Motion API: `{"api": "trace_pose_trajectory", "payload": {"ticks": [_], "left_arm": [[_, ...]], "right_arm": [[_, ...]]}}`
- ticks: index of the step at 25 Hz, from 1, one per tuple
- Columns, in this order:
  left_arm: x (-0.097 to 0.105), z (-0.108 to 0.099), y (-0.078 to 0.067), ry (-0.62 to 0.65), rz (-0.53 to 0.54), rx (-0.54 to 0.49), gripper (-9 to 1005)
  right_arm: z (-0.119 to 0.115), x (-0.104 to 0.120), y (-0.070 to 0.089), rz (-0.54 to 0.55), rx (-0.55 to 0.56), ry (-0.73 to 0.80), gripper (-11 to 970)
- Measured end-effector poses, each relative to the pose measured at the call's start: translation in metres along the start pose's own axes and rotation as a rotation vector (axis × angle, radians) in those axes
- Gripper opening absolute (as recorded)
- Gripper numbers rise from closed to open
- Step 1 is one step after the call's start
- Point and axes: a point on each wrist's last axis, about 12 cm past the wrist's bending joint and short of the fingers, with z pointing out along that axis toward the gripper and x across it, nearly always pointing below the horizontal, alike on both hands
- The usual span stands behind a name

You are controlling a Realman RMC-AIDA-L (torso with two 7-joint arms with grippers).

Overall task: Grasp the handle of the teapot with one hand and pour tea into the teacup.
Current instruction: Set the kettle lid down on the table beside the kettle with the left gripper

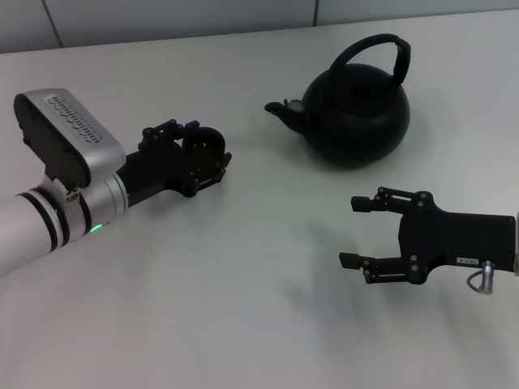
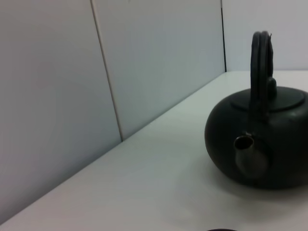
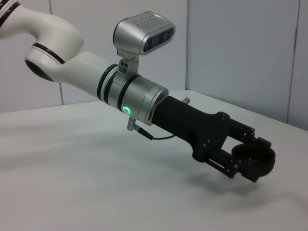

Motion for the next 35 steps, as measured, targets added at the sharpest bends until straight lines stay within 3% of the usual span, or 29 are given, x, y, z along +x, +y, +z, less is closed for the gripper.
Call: {"api": "trace_pose_trajectory", "payload": {"ticks": [35], "left_arm": [[0.013,0.000,-0.008,0.075,-0.027,0.027,705]], "right_arm": [[0.003,-0.001,-0.001,-0.007,-0.010,0.004,836]]}}
